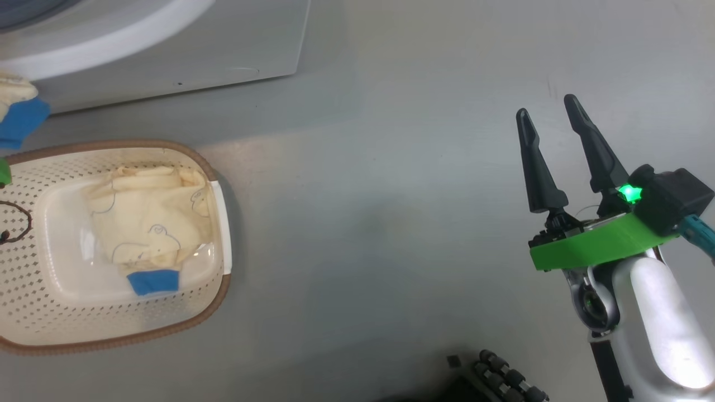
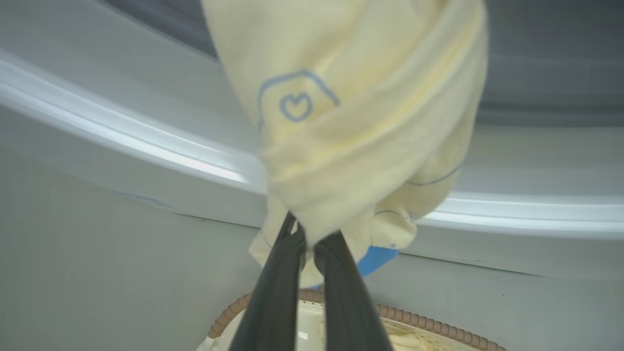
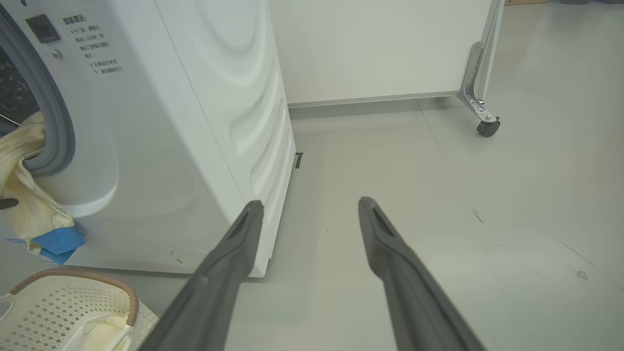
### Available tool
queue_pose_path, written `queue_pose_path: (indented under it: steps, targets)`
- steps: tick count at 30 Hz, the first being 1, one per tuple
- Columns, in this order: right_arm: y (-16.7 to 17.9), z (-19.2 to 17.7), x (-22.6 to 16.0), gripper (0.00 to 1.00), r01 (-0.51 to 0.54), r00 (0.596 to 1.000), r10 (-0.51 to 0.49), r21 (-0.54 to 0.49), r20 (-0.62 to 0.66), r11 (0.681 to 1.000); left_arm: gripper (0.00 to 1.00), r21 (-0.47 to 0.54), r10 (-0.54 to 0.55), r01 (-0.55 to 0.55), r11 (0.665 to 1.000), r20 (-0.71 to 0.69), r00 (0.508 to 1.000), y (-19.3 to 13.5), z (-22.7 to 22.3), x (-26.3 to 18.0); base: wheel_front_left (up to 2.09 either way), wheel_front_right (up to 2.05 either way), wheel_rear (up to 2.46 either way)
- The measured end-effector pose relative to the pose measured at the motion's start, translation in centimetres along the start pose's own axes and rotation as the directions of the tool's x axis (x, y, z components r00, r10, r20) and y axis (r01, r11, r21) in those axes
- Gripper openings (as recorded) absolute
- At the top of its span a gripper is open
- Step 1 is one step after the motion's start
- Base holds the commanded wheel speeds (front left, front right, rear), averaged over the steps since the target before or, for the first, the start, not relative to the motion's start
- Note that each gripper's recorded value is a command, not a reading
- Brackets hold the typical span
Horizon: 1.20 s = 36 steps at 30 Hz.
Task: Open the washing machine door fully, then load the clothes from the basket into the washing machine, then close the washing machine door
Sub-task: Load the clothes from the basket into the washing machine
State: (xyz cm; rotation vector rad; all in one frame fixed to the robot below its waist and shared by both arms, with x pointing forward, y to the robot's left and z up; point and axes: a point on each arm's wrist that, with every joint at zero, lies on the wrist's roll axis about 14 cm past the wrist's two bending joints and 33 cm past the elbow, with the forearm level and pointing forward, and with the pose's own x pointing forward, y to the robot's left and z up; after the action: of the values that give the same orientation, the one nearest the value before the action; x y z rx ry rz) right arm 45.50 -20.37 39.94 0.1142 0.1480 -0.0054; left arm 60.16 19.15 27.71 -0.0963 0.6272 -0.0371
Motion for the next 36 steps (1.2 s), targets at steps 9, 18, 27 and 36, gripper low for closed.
queue_pose_path:
  steps: [9, 18, 27, 36]
  targets:
    - [0.6, 0.4, 0.3, 1.00, -0.016, 1.000, 0.015, 0.010, 0.016, 1.000, 0.00, -0.005, -0.007, 0.007, 1.000, -0.101, 0.995, 0.4, 0.1, -0.6, 0.00, 0.00, 0.00]
    - [1.0, 0.8, 0.5, 1.00, -0.025, 0.999, 0.024, 0.023, 0.032, 0.999, 0.00, 0.034, -0.053, 0.058, 0.998, -0.143, 0.988, 0.0, 4.1, -2.2, 0.00, 0.00, 0.00]
    - [0.7, 0.9, 0.3, 1.00, -0.015, 0.999, 0.014, 0.038, 0.031, 0.999, 0.00, 0.022, -0.109, 0.110, 0.994, -0.004, 0.994, -1.7, 11.0, -3.6, 0.00, 0.00, 0.00]
    - [0.1, 1.0, 0.1, 1.00, 0.000, 1.000, -0.002, 0.050, 0.030, 0.999, 0.00, 0.033, -0.146, 0.144, 0.989, 0.077, 0.986, -3.6, 14.9, -1.6, 0.00, 0.00, 0.00]
